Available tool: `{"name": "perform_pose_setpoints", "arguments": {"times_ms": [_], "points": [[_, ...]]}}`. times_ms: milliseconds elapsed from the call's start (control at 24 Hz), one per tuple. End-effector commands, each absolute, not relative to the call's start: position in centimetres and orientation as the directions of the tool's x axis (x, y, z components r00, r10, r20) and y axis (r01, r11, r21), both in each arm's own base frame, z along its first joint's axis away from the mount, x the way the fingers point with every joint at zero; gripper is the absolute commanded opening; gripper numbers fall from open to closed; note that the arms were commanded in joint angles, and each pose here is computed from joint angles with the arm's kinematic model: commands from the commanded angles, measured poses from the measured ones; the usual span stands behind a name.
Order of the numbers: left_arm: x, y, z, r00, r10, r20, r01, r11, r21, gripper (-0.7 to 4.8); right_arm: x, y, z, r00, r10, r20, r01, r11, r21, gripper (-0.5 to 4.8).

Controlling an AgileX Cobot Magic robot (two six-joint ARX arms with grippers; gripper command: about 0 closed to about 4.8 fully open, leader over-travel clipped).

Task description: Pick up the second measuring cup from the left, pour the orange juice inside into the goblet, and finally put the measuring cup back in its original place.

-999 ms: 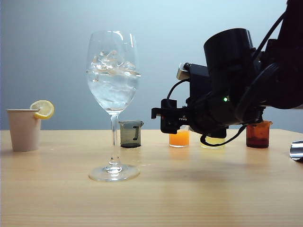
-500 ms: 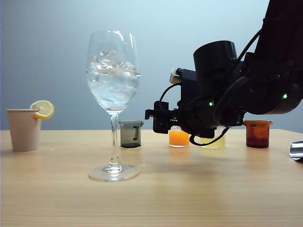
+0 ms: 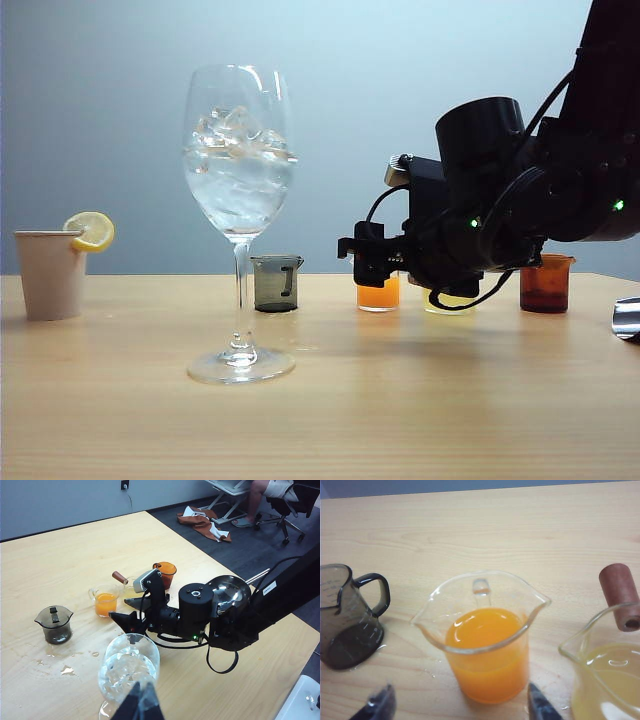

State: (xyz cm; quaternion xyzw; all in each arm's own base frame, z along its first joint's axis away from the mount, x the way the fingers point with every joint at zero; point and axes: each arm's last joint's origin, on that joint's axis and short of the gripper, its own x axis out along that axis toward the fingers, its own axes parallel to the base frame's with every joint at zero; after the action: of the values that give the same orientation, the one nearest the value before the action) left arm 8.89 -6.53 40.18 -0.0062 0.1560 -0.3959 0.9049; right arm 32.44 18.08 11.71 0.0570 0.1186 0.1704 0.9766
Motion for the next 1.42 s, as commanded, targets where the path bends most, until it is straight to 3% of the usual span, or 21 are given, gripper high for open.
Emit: {"name": "perform_pose_setpoints", "arguments": {"times_ms": [42, 958, 1416], "points": [[8.8, -6.5, 40.6, 0.638, -0.728, -0.252, 0.723, 0.678, -0.130, -0.06, 32.7, 18.1, 12.2, 0.911, 0.368, -0.186, -0.344, 0.927, 0.152, 3.37], [8.7, -6.5, 40.6, 0.624, -0.741, -0.249, 0.735, 0.664, -0.134, -0.06, 35.0, 19.5, 12.2, 0.903, 0.378, -0.204, -0.353, 0.923, 0.150, 3.37], [8.7, -6.5, 40.6, 0.624, -0.741, -0.249, 0.735, 0.664, -0.134, -0.06, 34.9, 19.7, 12.2, 0.857, 0.472, -0.208, -0.463, 0.881, 0.096, 3.37]]}}
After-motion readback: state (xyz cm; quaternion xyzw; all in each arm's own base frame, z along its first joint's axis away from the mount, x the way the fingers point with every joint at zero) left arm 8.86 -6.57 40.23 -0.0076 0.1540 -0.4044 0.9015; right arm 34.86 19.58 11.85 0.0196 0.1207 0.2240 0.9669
